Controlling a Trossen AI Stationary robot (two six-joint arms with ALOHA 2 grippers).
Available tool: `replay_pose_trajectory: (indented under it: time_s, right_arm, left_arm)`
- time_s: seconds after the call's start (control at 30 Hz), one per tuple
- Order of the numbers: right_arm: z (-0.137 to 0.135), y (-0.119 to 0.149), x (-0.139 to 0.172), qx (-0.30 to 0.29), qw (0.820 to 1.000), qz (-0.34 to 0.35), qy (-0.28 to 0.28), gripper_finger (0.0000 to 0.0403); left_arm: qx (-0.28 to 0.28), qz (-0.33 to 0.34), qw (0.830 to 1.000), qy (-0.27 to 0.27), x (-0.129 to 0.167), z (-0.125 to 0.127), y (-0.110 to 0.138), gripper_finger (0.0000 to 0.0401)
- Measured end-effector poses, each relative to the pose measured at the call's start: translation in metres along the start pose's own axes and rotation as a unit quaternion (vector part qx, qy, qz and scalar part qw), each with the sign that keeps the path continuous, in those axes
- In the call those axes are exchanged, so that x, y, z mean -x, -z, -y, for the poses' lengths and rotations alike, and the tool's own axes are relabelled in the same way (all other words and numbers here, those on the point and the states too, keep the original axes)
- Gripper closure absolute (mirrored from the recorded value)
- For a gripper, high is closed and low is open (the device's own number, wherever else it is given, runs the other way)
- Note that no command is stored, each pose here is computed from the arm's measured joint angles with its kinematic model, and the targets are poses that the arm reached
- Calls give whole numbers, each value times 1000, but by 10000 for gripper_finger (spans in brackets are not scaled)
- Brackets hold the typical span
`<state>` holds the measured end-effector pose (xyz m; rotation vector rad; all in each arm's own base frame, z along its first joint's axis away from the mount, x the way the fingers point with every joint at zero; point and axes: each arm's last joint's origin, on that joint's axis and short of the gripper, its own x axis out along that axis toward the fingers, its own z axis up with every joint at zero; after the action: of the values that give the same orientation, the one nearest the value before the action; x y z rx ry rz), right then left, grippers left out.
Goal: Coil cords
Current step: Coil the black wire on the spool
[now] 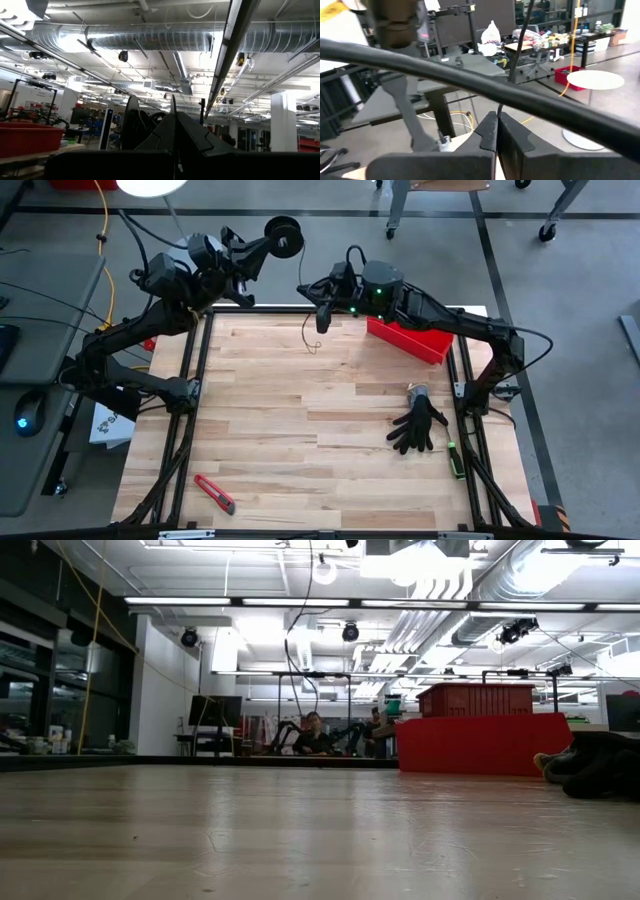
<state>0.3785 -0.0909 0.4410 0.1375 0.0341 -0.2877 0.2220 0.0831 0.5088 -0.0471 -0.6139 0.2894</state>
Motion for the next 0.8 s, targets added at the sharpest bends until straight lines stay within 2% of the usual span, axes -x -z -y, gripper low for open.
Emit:
replay_pose_trajectory:
  time_s: [0.27, 0.37, 0.47, 0.63, 0.7, 0.8]
  right_arm:
    - [-15, -1, -1, -6, 1000, 21, -22, 402]
    - [-18, 0, -5, -5, 999, 30, -27, 402]
    - [-21, 1, -8, -6, 998, 44, -36, 402]
    - [-24, 0, -11, -3, 996, 66, -55, 403]
    - [-27, 0, -12, -1, 995, 73, -63, 403]
    - [-33, -1, -14, 9, 993, 95, -76, 403]
  left_arm:
    - [32, 18, 999, -21, -3, -6, 2, 400]
    - [69, 27, 997, -16, -8, -7, 8, 400]
    - [132, 45, 990, 4, -12, -7, 9, 400]
    - [265, 58, 962, 35, -12, -5, 7, 400]
    - [323, 52, 944, 48, -12, -5, 7, 400]
    - [413, 42, 908, 59, -12, -4, 7, 400]
